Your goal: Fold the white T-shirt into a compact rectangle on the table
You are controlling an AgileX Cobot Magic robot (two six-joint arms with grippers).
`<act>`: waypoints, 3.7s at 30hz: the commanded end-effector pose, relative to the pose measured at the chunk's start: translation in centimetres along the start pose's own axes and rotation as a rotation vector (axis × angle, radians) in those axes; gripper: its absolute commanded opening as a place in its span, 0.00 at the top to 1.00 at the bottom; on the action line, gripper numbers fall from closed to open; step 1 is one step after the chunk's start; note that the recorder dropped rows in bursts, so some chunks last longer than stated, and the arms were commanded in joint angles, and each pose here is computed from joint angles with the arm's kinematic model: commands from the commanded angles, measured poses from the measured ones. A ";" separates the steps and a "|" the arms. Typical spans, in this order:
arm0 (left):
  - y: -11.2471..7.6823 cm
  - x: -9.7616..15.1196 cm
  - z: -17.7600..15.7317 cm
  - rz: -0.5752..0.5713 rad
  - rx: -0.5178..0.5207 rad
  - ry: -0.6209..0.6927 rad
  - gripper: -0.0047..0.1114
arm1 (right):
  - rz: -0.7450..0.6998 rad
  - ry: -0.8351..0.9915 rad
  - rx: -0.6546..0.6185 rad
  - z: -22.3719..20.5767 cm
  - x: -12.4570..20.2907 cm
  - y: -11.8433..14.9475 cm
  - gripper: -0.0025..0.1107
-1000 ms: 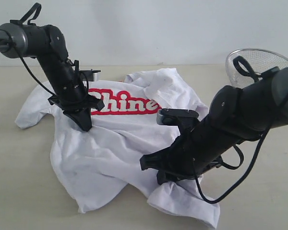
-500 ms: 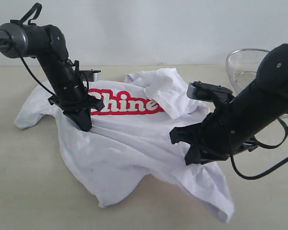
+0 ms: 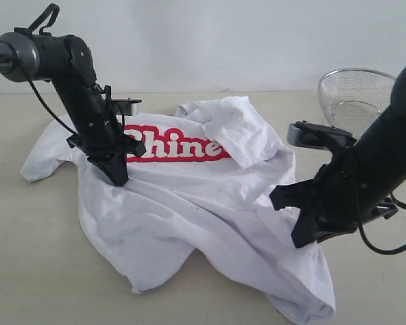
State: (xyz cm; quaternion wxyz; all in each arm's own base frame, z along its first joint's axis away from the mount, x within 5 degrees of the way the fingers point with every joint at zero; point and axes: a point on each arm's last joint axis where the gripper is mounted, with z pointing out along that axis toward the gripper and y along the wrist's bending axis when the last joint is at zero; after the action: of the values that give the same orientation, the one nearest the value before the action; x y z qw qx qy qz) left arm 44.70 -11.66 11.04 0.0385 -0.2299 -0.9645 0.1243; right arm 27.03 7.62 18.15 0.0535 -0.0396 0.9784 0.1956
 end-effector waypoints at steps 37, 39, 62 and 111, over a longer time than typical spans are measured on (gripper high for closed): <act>-1.9 0.9 -6.6 0.014 -0.003 -0.140 0.92 | -0.046 -0.201 0.083 -6.9 0.6 -2.8 0.98; -5.5 1.3 -8.1 0.037 0.100 -0.189 0.92 | -0.098 -0.143 -0.002 -4.9 1.0 -1.3 0.98; -6.7 4.7 1.4 0.151 -0.129 0.101 0.92 | -0.158 0.183 0.027 5.0 3.0 0.7 0.98; -8.1 4.7 -4.5 0.178 -0.166 -0.027 0.92 | -0.272 0.175 -0.101 1.1 1.8 3.8 0.98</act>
State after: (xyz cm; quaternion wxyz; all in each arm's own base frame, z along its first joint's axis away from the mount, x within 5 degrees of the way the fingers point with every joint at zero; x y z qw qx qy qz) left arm 38.45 -15.12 14.89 0.0017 -0.3335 -0.9427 0.0129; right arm 23.95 11.17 16.69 -0.0629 -0.1810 0.9541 0.2302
